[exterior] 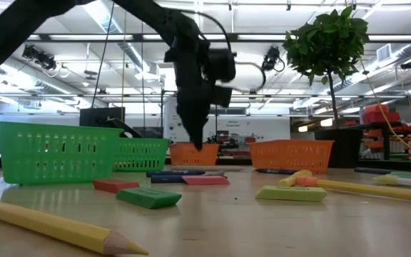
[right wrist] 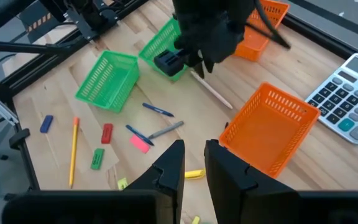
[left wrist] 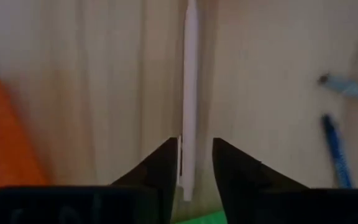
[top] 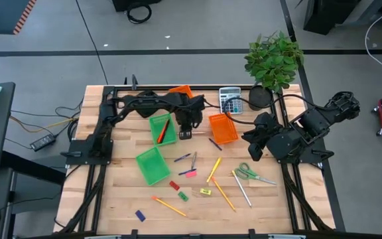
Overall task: Sort crayons/erasers/pens/pencils in bins
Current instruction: Put the pink pen into the top green bin
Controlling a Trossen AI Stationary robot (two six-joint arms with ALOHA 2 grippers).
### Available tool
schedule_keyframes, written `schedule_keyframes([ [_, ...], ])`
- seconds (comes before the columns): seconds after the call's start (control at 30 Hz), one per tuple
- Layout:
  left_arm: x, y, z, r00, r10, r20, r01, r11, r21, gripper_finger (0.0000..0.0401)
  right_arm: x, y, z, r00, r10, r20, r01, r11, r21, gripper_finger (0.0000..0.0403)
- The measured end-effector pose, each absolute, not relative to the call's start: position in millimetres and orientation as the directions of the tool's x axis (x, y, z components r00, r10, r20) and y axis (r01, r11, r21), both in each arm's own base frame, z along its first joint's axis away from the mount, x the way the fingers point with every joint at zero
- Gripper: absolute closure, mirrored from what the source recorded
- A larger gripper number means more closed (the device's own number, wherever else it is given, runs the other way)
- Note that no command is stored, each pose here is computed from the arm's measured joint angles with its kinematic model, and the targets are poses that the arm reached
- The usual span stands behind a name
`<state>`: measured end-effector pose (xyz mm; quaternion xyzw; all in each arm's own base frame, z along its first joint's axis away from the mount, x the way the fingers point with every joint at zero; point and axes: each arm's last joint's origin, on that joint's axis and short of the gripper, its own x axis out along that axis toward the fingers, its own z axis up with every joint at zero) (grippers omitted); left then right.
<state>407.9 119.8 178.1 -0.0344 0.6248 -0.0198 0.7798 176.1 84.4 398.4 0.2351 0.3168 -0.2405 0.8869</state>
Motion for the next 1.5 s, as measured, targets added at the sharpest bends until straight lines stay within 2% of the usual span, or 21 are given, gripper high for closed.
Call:
schedule_keyframes([
  [0.27,412.0,121.1,144.0,0.132,-0.090,-0.987,0.044,0.995,-0.084,0.0231,176.1,84.7,398.3,0.683,-0.270,-0.679,0.582,0.763,0.282,0.0334],
  [0.47,413.0,122.7,127.7,0.071,-0.056,-0.996,0.040,0.998,-0.053,0.0218,176.0,84.9,398.2,0.682,-0.264,-0.682,0.584,0.758,0.291,0.0334],
  [0.63,413.5,124.0,124.0,0.063,-0.026,-0.998,0.068,0.997,-0.022,0.0254,176.0,84.9,398.2,0.682,-0.264,-0.682,0.588,0.753,0.296,0.0334],
  [0.87,414.5,125.2,123.2,0.071,-0.010,-0.997,0.065,0.998,-0.005,0.0363,176.3,84.5,398.2,0.681,-0.266,-0.682,0.591,0.750,0.298,0.0334],
  [1.07,416.5,126.0,123.4,0.091,0.000,-0.996,0.053,0.999,0.005,0.0364,176.3,84.3,398.3,0.682,-0.274,-0.678,0.620,0.709,0.337,0.0334],
  [1.23,420.2,125.7,134.9,0.103,0.003,-0.995,0.033,0.999,0.006,0.0354,176.2,84.3,398.4,0.683,-0.275,-0.677,0.617,0.713,0.333,0.0334],
  [1.5,440.3,130.7,186.4,0.225,0.017,-0.974,-0.008,1.000,0.016,0.0397,176.1,84.2,398.3,0.682,-0.276,-0.677,0.597,0.745,0.298,0.0334],
])
